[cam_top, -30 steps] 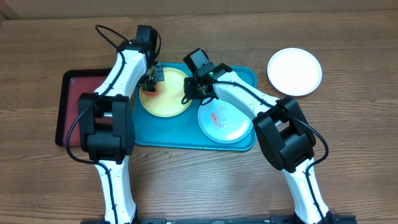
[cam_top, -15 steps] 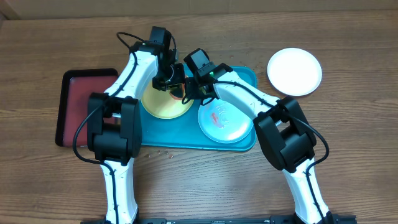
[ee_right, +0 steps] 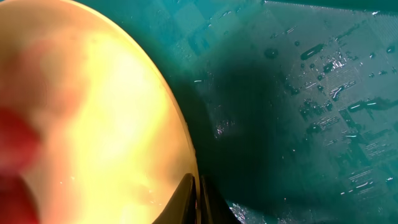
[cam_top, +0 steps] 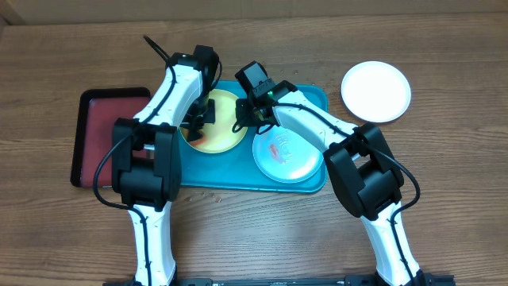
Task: Clean dirty plates on tray and stack at the side
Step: 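Scrub the yellow plate's smears with the left-held sponge, then return the sponge to the red tray with the left gripper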
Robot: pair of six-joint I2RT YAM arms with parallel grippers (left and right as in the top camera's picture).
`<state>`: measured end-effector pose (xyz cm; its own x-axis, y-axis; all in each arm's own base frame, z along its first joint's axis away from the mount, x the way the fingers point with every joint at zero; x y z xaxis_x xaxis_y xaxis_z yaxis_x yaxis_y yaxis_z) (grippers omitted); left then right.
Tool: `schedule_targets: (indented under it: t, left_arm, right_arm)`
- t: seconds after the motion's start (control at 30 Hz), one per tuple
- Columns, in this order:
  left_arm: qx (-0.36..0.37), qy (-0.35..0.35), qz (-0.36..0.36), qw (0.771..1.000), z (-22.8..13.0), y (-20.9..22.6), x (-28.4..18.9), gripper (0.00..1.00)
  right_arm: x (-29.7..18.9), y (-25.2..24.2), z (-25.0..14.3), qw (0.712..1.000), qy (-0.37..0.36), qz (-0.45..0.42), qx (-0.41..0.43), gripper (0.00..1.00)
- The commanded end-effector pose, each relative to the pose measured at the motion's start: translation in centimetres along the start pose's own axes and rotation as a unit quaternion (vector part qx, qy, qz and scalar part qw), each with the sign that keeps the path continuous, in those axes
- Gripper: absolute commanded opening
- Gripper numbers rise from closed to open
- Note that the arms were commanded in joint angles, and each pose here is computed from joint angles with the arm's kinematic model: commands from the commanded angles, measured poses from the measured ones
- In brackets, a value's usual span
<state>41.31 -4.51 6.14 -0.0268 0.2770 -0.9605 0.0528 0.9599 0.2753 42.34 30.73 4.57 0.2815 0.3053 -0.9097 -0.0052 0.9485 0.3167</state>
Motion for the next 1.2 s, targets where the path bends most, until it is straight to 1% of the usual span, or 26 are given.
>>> schedule_targets:
  t: [0.0, 0.1, 0.23, 0.33, 0.4, 0.47, 0.63, 0.77, 0.87, 0.93, 1.03, 1.17]
  left_arm:
    - [-0.071, -0.032, 0.112, 0.991, 1.4, 3.9, -0.8, 0.04]
    - [-0.093, -0.047, 0.077, 0.992, 2.5, 3.9, -2.3, 0.04]
    - [-0.13, -0.062, 0.017, 0.989, 3.6, 4.9, -5.6, 0.05]
    - [-0.184, -0.07, -0.03, 0.98, 4.0, 7.0, -8.3, 0.04]
    - [-0.207, -0.073, -0.065, 0.974, 4.1, 8.8, -9.4, 0.04]
    - [-0.23, -0.07, -0.076, 0.968, 3.8, 10.8, -9.6, 0.04]
    - [-0.294, -0.026, -0.098, 0.95, 1.8, 16.2, -7.3, 0.04]
    - [-0.338, 0.011, -0.124, 0.933, 0.1, 19.1, -4.4, 0.04]
    - [-0.359, 0.033, -0.133, 0.923, -1.0, 20.2, -1.9, 0.04]
    - [-0.368, 0.043, -0.136, 0.919, -1.5, 20.5, -0.3, 0.04]
    - [-0.375, 0.053, -0.137, 0.915, -2.0, 20.4, 2.1, 0.04]
    - [-0.378, 0.054, -0.137, 0.914, -2.2, 20.0, 3.9, 0.04]
  right_arm:
    - [1.5, -2.1, -1.1, 0.999, 0.014, -0.04, -0.002, 0.04]
    - [1.5, -2.1, -1.1, 0.999, 0.014, -0.04, -0.002, 0.04]
    - [1.3, -1.7, -0.8, 0.999, 0.01, -0.035, -0.006, 0.04]
    - [0.6, -1.0, 0.0, 1.0, 0.0, -0.028, -0.009, 0.04]
    - [-0.2, -0.3, 0.5, 0.999, -0.007, -0.02, -0.035, 0.04]
    - [-1.1, 0.5, 1.0, 0.997, -0.014, -0.014, -0.072, 0.04]
    - [-4.2, 3.1, 1.9, 0.989, -0.049, 0.005, -0.141, 0.04]
    - [-6.6, 4.5, 3.0, 0.982, -0.096, -0.004, -0.161, 0.04]
    - [-7.9, 4.9, 3.5, 0.978, -0.125, -0.02, -0.163, 0.04]
    - [-8.3, 5.2, 3.6, 0.977, -0.133, -0.021, -0.164, 0.04]
    - [-8.5, 5.1, 3.4, 0.977, -0.13, -0.024, -0.165, 0.04]
    - [-8.4, 4.8, 3.1, 0.977, -0.121, -0.031, -0.175, 0.04]
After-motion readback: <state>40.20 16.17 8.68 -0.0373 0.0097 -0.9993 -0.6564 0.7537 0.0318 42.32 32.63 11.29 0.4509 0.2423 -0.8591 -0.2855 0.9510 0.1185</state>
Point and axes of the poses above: each gripper's point midway between its finger pads, its own x axis out along the fingers, its own y axis along the line the jaws close on, z = x × y, the point moved 4 cm from there along -x, back along the fingers, and after that the axes turned 8 degrees about x, right-handed, at the moved point
